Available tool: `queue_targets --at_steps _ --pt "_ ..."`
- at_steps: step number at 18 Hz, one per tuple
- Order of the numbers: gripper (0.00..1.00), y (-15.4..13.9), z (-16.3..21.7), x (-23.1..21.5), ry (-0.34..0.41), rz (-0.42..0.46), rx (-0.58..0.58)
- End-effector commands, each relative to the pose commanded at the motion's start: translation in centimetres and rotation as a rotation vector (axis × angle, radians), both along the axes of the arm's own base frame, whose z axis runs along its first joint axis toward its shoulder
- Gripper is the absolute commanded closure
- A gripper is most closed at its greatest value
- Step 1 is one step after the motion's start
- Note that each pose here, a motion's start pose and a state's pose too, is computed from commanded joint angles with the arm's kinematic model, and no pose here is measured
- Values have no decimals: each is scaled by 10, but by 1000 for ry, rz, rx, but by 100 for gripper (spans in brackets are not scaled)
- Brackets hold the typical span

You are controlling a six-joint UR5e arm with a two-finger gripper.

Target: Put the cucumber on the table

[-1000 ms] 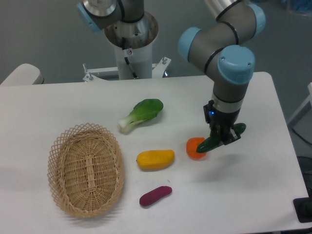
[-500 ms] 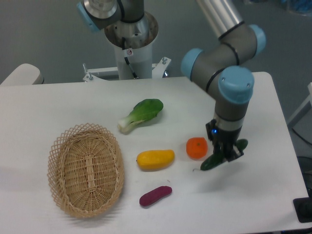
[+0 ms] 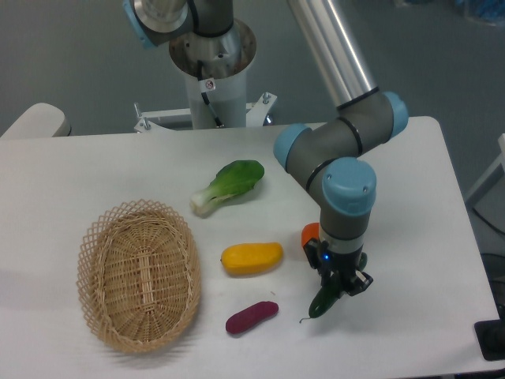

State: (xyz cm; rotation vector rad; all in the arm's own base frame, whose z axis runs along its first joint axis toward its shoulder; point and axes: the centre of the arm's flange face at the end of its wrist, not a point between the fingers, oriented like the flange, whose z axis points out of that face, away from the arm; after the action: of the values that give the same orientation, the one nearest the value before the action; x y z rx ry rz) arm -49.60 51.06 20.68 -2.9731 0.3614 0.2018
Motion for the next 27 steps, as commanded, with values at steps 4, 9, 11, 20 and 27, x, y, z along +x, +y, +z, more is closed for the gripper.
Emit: queue_targets --at_steps 4,9,11,20,27 --pt "75 0 -2 0 -3 -8 -4" --pt "0 2 3 -2 11 -13 -1" --pt "0 4 10 -1 18 -3 5" --pt "0 17 92 15 116 9 74" --pt "0 12 170 33 152 -24 91"
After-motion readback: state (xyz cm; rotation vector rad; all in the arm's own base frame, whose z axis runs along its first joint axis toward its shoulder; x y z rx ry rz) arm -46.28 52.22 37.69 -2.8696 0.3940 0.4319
